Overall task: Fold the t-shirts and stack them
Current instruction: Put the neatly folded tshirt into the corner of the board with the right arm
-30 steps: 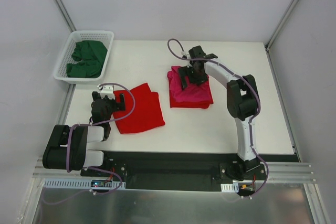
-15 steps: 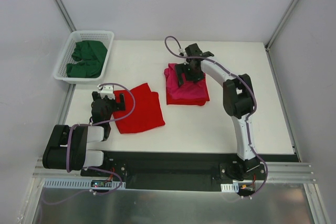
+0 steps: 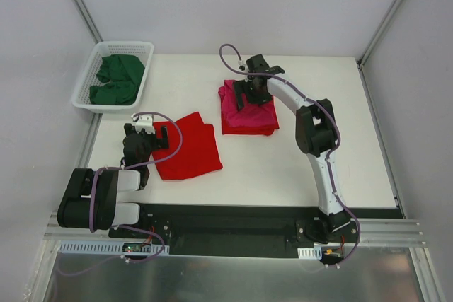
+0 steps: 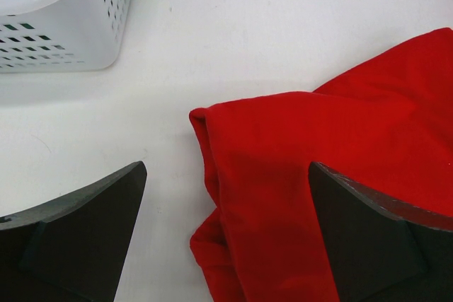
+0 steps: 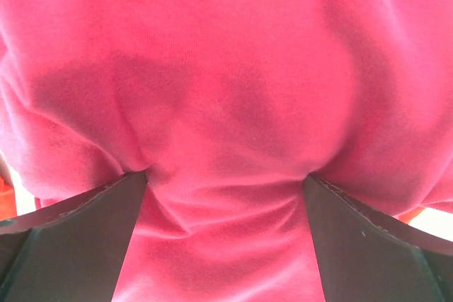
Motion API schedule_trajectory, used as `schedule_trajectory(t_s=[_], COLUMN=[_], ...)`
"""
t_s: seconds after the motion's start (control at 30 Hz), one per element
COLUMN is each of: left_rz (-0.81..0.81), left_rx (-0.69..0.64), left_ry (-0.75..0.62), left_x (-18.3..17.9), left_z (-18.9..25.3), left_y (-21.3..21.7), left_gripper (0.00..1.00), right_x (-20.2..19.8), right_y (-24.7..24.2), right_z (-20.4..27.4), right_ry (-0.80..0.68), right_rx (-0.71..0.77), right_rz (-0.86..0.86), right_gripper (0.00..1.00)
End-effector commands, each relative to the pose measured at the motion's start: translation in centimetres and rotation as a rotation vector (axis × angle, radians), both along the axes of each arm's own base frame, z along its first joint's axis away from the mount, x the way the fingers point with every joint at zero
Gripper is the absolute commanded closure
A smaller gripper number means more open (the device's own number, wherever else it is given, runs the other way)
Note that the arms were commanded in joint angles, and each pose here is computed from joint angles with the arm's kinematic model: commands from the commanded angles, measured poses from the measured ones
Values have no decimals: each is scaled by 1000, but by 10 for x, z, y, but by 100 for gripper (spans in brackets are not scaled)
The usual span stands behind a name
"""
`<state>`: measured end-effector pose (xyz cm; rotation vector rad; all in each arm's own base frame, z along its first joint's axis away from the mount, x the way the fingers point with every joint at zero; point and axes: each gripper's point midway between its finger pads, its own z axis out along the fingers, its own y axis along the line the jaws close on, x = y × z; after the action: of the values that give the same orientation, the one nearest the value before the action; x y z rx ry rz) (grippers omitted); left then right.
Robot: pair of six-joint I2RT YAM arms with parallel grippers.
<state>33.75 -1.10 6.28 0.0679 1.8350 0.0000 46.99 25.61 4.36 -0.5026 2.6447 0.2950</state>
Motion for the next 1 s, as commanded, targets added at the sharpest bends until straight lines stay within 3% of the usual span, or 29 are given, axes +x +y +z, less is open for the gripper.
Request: schedule_trajectory(t_s=[0.0, 0.4, 0.7, 0.97], left_rz=[-20, -19, -21, -20], left_rx=[-22, -20, -21, -19], left_ry=[-68, -70, -67, -68], left_x=[11, 12, 11, 11], left_z=[19, 20, 19, 19], left_y=[-4, -4, -4, -4], left_gripper=[1, 1, 1, 1], right_x=[15, 41, 35, 27], right_y=[-2, -9, -12, -19], right_z=[0, 13, 16, 84], right_ry=[-28, -95, -89, -213], right_rx=[-11, -11, -12, 41], right_rz=[-30, -58, -74, -89], right_gripper=[4, 4, 4, 4])
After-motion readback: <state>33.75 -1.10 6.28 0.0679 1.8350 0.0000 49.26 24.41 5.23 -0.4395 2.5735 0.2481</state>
